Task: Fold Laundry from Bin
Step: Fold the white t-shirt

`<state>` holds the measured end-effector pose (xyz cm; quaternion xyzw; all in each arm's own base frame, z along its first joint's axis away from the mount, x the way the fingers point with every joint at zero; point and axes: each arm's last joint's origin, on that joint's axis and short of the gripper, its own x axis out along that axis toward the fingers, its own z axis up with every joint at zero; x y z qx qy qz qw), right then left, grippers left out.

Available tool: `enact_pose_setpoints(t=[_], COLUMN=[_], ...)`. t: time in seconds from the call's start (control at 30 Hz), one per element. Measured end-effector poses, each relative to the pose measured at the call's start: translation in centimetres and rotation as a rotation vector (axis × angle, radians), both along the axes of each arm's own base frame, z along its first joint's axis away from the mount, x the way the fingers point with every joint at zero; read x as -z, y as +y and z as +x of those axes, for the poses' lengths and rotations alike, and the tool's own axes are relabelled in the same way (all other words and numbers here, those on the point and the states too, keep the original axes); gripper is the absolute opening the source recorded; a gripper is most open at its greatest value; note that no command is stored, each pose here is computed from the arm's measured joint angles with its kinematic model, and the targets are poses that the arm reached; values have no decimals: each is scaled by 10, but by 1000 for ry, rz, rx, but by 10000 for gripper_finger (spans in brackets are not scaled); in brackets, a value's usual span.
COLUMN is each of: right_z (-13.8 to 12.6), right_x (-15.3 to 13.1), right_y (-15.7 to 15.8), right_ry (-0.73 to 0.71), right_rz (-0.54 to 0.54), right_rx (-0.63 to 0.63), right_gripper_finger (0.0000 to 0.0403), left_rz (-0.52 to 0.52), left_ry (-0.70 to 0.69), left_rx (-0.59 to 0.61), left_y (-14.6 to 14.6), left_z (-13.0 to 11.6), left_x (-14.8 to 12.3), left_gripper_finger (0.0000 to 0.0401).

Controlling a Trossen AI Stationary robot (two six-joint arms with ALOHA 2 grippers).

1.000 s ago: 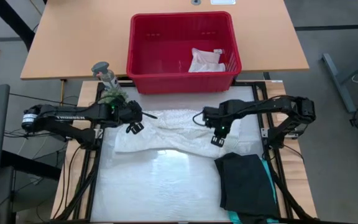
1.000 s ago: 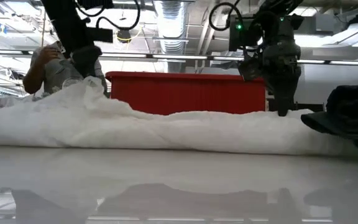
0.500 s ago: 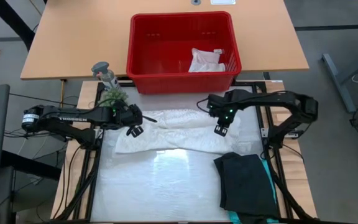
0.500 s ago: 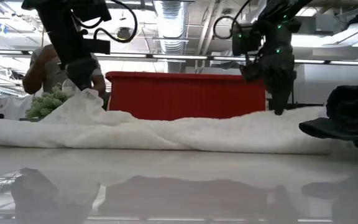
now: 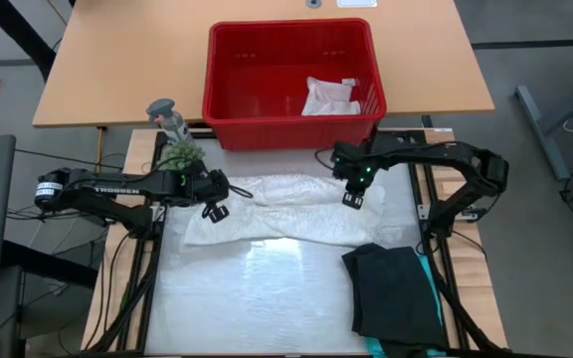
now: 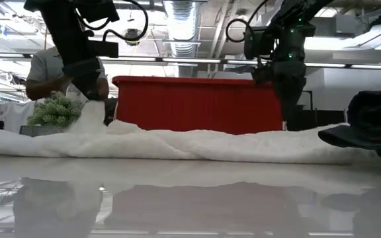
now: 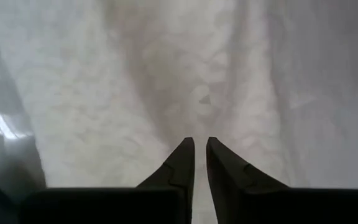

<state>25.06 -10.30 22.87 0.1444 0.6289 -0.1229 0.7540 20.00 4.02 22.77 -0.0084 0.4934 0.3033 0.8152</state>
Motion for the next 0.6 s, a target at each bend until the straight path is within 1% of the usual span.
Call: enact_pose_setpoints(t=[0.07,0.17,0.3,0.4,0.47,0.53,0.6], right_z=[-2,-5,-6,-6,-5,-3,1], right_x=[-4,-13,-35,-50,-54,-54,-51], right_y=[-4,-4,7,21,33,46,63], right_ry=[-24,-99,-273,-371,-390,-378,-343], right_rz=[-6,15,37,34,46,75,111], right_rx=[14,12,-59,-88,-101,-110,-133], right_gripper_finger=[71,80,87,88,88,88,88], left_rz=[-23,-24,36,75,90,62,3], left_ry=[8,16,16,-20,-56,-119,-185], left_rx=[35,56,54,98,118,149,191], left_y=[-1,-1,1,1,1,0,-4], left_z=[0,0,2,4,5,4,2], left_x=[0,0,-6,-25,-40,-57,-70], left_gripper_finger=[66,94,124,131,132,132,132])
